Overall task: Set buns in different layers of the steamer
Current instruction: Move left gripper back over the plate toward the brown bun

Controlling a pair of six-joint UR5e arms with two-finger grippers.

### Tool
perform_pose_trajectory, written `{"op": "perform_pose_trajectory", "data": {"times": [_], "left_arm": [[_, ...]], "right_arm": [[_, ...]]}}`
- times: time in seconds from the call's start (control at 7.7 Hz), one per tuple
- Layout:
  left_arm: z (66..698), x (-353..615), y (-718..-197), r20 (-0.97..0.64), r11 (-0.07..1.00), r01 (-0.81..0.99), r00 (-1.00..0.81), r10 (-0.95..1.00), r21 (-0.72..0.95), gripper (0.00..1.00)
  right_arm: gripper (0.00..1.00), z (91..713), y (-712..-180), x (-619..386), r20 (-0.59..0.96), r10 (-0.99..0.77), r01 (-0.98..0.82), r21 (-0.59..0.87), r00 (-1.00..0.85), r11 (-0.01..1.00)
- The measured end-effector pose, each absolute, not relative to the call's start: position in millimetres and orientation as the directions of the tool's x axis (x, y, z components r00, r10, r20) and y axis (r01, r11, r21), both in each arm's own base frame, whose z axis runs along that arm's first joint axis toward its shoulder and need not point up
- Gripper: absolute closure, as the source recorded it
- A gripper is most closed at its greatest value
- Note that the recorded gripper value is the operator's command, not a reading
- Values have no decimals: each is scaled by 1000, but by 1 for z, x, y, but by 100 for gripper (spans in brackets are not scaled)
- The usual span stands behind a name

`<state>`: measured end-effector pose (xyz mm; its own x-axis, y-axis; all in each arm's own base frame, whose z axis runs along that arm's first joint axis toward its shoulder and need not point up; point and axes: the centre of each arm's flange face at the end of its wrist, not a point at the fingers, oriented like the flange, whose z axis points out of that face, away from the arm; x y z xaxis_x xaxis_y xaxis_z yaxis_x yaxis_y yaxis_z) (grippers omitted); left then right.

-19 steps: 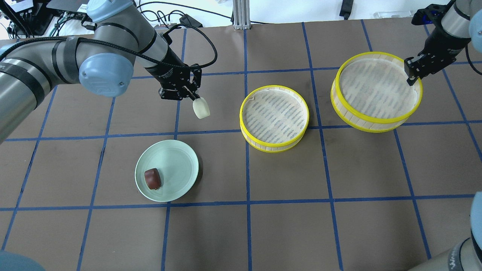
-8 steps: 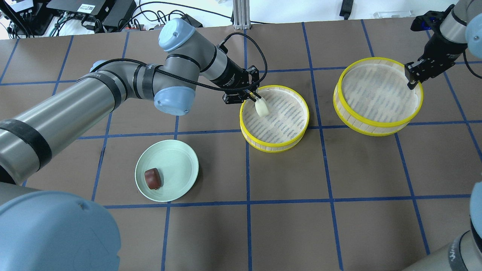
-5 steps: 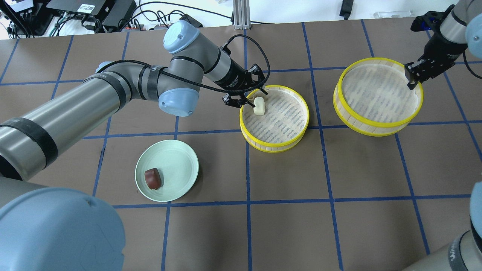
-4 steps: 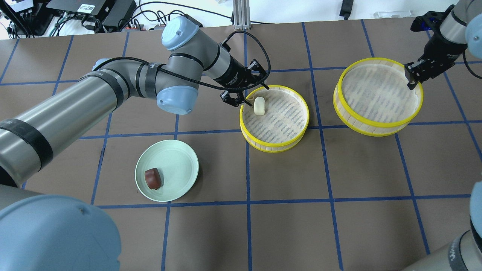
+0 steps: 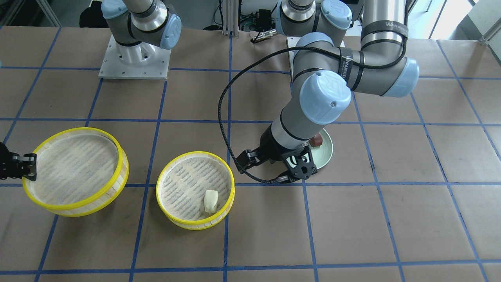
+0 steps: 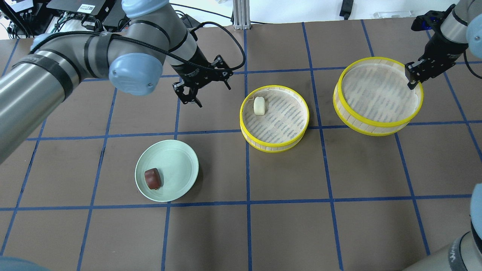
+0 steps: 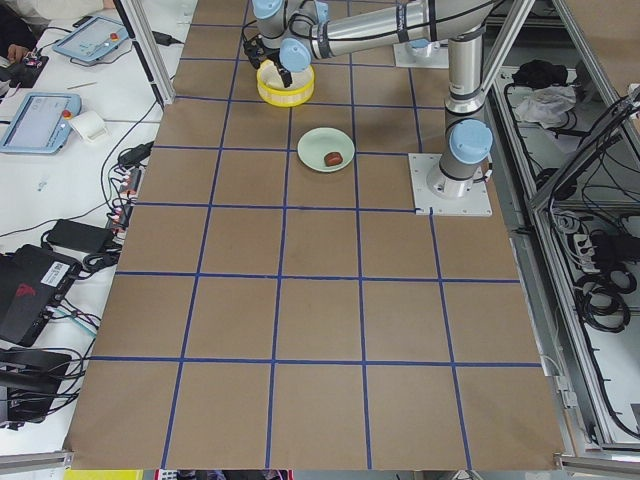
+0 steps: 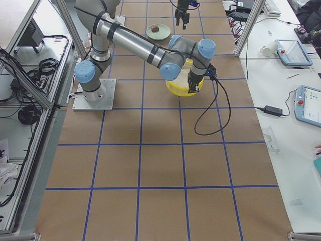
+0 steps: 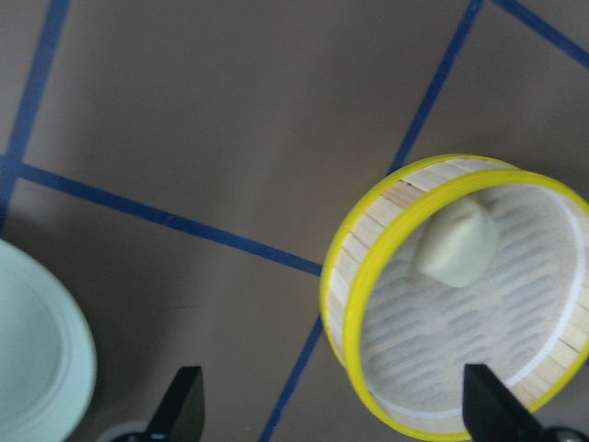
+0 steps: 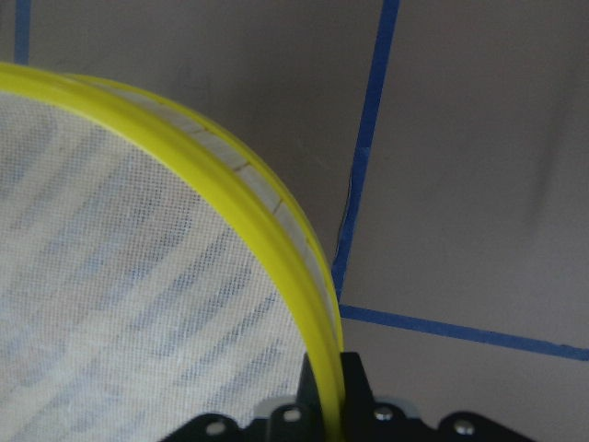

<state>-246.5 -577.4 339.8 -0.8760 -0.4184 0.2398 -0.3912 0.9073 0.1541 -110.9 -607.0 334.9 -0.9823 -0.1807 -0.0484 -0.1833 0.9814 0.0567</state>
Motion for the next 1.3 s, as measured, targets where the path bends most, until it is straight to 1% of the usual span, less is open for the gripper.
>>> {"op": "perform_pose_trajectory", "data": {"times": [0.39, 0.65, 1.04, 1.3], "left_arm": [[338, -176, -563, 15, 925, -334, -940, -342, 183, 0], [314, -153, -544, -91, 922, -306, -952, -292, 237, 0], [276, -143, -515, -149, 911, -260, -963, -223, 321, 0], [258, -141, -502, -168, 898, -257, -963, -209, 357, 0]], "right_arm": [[100, 335, -605, -109, -55, -175, -178, 56, -983, 983], [100, 334, -604, -109, -57, -173, -176, 56, -983, 983], [100, 336, -603, -107, -61, -165, -168, 52, -984, 984], [100, 336, -604, -98, -59, -107, -111, 60, -992, 992]]}}
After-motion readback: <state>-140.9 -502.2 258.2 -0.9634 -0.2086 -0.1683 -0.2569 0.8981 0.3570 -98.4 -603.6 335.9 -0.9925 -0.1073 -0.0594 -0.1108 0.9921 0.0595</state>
